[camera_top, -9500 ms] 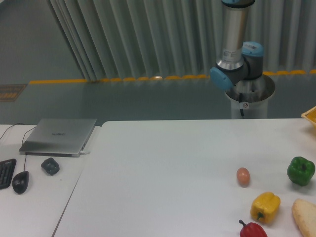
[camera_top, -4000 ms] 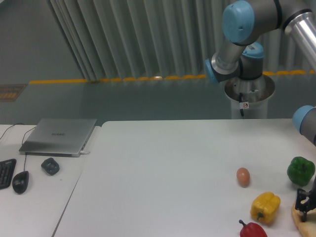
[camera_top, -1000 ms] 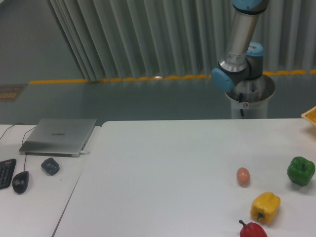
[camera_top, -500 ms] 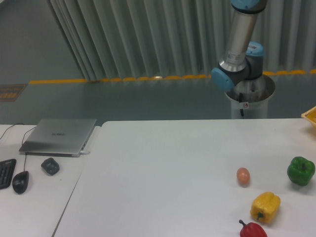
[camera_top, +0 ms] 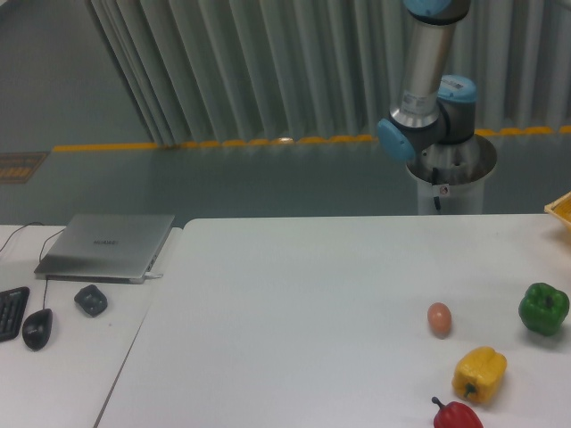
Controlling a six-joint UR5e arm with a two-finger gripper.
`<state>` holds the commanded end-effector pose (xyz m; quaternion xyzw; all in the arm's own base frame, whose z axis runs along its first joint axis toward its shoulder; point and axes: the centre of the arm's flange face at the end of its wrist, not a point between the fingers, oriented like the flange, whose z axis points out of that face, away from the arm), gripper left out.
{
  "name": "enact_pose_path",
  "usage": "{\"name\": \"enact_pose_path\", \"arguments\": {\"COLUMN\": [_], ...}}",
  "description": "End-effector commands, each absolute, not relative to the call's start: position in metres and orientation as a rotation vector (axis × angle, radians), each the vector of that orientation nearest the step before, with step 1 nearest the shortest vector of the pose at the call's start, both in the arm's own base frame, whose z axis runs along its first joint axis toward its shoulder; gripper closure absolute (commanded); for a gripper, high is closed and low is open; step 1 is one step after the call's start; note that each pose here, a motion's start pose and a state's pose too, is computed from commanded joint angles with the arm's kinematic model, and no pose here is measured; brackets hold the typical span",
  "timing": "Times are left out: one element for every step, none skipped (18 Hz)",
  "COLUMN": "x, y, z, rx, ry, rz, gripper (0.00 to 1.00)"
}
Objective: Place the triangular bread in the basket
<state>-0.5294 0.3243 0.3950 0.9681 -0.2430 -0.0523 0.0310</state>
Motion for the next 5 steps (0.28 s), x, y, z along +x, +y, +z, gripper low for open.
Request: {"name": "enact_pose_path", "arguments": {"x": [-0.527, -0.525, -0.523, -0.519, -0.517], "y": [0.328, 0.33, 0.334, 0.339, 0.342], "z": [0.396, 0.397, 0.397, 0.397, 0.397], "rx": [2.982, 2.982, 2.98, 2.983, 2.993], "ry": [-0.756, -0.756, -0.76, -0.746, -0.72], "rz": [-0.164, -0.167, -0.167, -0.169, -0.17], "gripper": [0.0, 0.0, 0.0, 0.0, 0.0]}}
